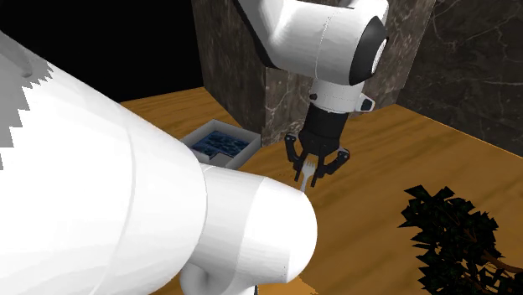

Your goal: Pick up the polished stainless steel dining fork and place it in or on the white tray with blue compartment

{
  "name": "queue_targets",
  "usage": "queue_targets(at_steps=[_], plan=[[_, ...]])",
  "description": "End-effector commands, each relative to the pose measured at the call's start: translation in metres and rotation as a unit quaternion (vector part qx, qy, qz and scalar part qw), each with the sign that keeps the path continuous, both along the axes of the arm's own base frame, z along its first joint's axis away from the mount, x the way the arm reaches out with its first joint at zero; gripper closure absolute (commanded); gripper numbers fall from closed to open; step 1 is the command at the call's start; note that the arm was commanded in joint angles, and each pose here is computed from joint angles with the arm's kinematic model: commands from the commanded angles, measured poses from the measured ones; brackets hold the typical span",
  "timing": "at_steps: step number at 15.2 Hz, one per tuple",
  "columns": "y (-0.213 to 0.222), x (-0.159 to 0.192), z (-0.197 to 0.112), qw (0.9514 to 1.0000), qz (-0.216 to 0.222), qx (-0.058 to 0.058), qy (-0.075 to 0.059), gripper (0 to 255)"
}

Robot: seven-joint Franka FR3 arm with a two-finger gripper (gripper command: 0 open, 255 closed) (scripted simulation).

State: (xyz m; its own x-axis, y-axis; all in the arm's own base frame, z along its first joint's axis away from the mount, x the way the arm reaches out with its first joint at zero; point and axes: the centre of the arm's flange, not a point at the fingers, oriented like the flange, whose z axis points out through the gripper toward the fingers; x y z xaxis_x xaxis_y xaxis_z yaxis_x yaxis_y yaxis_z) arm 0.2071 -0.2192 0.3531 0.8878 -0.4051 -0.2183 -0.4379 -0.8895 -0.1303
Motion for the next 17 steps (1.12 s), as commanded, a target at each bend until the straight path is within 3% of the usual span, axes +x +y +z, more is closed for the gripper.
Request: queue_targets(at_steps=[1, 13, 17], plan=[[0.0, 0.0, 0.01, 1.0, 0.0, 0.0, 0.0, 255], [0.0, 0.0, 0.068, 1.0, 0.0, 0.0, 0.0, 255], [0.045, 0.027, 0.064, 1.0, 0.0, 0.0, 0.0, 255]])
